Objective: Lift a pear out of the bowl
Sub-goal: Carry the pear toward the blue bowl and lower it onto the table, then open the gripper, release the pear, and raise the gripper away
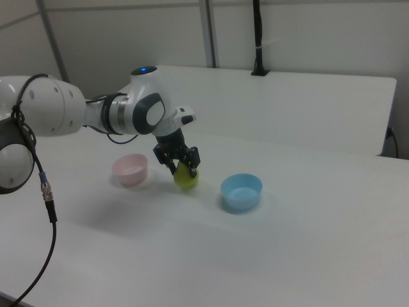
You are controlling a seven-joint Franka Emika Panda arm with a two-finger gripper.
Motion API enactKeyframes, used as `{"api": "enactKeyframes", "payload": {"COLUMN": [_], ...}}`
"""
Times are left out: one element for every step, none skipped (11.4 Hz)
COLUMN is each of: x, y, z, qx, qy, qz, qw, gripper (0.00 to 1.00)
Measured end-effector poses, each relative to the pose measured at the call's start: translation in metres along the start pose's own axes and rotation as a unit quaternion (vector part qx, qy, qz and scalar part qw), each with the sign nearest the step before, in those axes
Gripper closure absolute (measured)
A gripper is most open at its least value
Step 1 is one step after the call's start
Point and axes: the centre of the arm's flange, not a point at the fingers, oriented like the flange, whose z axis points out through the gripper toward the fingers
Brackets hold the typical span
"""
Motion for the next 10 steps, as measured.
{"api": "enactKeyframes", "payload": {"x": [0.0,0.0,0.002,0.004,0.006,0.005,0.002,-0.003,-0.009,-0.017], "y": [0.0,0.0,0.001,0.001,0.003,0.005,0.006,0.006,0.005,0.005], "z": [0.002,0.001,-0.002,-0.009,-0.021,-0.035,-0.053,-0.073,-0.097,-0.121], "qx": [0.0,0.0,0.0,-0.001,-0.001,-0.001,-0.002,-0.002,-0.001,-0.001], "qy": [-0.001,0.0,0.003,0.009,0.018,0.02,0.014,0.006,-0.004,-0.015], "qz": [0.0,0.0,0.0,0.001,0.002,0.003,0.004,0.004,0.004,0.006], "qw": [1.0,1.0,1.0,1.0,0.9998,0.9998,0.9999,1.0,1.0,0.9999], "gripper": [0.25,0.14,0.0,0.0,0.0,0.0,0.0,0.0,0.0,0.0]}}
